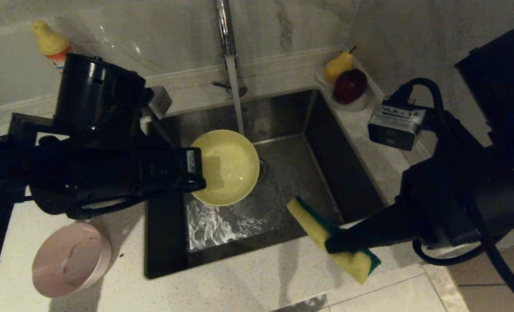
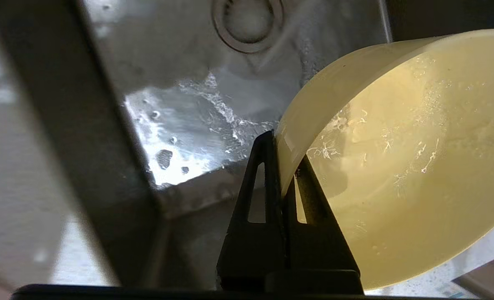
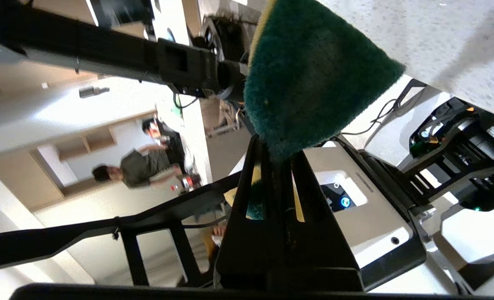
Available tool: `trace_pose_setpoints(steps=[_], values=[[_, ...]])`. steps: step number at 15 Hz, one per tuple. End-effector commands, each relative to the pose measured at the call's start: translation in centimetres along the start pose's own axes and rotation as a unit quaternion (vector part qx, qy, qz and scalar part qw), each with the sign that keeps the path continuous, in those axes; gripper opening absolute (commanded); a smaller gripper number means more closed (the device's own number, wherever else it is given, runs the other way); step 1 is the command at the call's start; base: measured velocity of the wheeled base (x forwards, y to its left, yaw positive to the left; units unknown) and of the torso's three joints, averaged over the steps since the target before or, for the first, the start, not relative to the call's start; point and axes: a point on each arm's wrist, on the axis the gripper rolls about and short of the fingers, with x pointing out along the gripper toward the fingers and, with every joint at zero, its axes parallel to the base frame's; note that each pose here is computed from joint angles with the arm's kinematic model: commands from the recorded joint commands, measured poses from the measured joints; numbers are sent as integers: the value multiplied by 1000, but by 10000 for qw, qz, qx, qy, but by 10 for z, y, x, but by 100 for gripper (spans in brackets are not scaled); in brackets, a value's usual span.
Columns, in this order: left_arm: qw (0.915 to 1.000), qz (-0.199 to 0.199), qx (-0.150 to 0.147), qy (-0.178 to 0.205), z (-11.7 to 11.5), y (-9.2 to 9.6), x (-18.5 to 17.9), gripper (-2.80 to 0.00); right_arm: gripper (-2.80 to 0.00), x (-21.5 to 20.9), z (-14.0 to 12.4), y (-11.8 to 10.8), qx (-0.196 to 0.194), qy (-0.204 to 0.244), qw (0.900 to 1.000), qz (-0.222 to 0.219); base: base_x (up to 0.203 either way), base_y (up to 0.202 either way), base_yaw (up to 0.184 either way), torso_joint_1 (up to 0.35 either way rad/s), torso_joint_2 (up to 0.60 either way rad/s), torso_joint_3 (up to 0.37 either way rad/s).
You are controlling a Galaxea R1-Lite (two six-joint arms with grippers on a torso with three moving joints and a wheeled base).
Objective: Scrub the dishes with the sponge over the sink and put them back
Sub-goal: Wipe the bowl
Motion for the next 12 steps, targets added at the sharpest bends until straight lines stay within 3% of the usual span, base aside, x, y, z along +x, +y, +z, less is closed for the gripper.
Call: trace_pose_setpoints(steps=[1,5,8,12], values=[[9998,19,110,169,-11,-16,12,-280,-280,21,5,-1,16,254,9997,1,0,0,0,0,0,0],[9996,35,136,255,-21,-29,16,-280,-280,55,16,-8,55,451,9987,-228,0,0,0,0,0,0],[9986,475,39,-232,-23,-40,26,-280,-280,73,26,-8,21,391,9981,-465,0,0,0,0,0,0],[9984,399,9,-397,-26,-47,25,-280,-280,87,37,-15,59,191,9956,-919,0,0,0,0,0,0]])
